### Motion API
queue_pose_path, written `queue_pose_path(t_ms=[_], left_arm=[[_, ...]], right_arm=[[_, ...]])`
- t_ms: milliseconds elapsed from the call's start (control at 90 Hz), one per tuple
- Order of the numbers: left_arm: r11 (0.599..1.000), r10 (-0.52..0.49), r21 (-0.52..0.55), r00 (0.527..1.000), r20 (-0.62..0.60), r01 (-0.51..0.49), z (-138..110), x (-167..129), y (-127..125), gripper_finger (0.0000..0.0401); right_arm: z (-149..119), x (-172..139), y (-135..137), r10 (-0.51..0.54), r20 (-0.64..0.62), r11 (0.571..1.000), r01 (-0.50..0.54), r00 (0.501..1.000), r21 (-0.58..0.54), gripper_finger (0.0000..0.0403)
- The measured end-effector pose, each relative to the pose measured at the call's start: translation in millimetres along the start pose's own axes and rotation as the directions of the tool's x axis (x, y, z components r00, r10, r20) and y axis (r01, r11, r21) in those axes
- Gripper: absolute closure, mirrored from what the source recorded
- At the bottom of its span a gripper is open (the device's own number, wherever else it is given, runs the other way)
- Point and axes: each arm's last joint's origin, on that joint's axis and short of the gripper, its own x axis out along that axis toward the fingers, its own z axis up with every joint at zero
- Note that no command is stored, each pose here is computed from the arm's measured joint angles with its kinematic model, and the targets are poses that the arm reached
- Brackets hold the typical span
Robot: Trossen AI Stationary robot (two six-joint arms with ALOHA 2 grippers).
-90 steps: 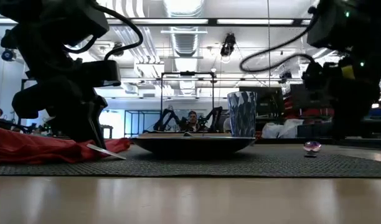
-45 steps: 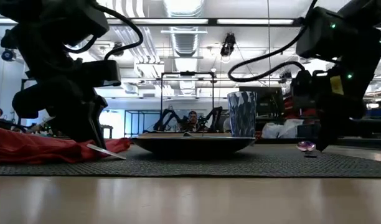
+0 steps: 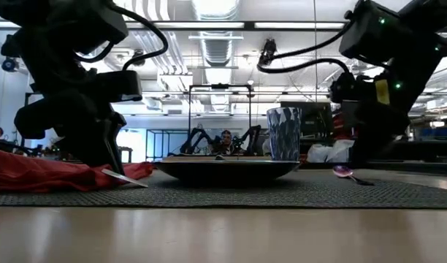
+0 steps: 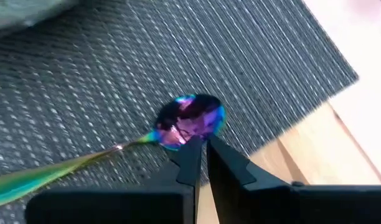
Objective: Set table place
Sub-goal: Put the blue spoon on the gray table mat to the right of the green plate
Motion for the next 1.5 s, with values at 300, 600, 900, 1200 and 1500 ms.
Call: queue_pose_path(t_ms=[300,600,900,1200,1500], left_arm=[[1.0,0.0,-0.003,1.0,0.0,0.0,-0.1,-0.1,-0.2,0.0324],[1.0,0.0,-0.001,1.0,-0.001,0.0,-0.3,-0.1,-0.4,0.0324],[1.0,0.0,0.0,1.0,-0.004,0.0,-0.6,-0.2,-0.4,0.0324],[1.0,0.001,0.001,1.0,-0.006,-0.001,-0.9,-0.2,-0.3,0.0324],[1.0,0.002,0.001,1.0,-0.006,-0.002,-0.9,-0.2,-0.3,0.0324]], right_arm=[[13.9,-11.1,11.0,0.134,0.025,0.991,-0.133,0.991,-0.011,0.0389],[12.8,-0.2,30.8,0.287,0.02,0.957,-0.286,0.958,-0.047,0.0389],[2.7,15.9,43.9,0.317,-0.047,0.945,-0.32,0.947,-0.076,0.0389],[1.7,11.5,41.5,0.317,-0.069,0.941,-0.323,0.946,-0.106,0.0389],[-0.5,9.0,39.3,0.319,-0.103,0.938,-0.33,0.942,-0.107,0.0389]])
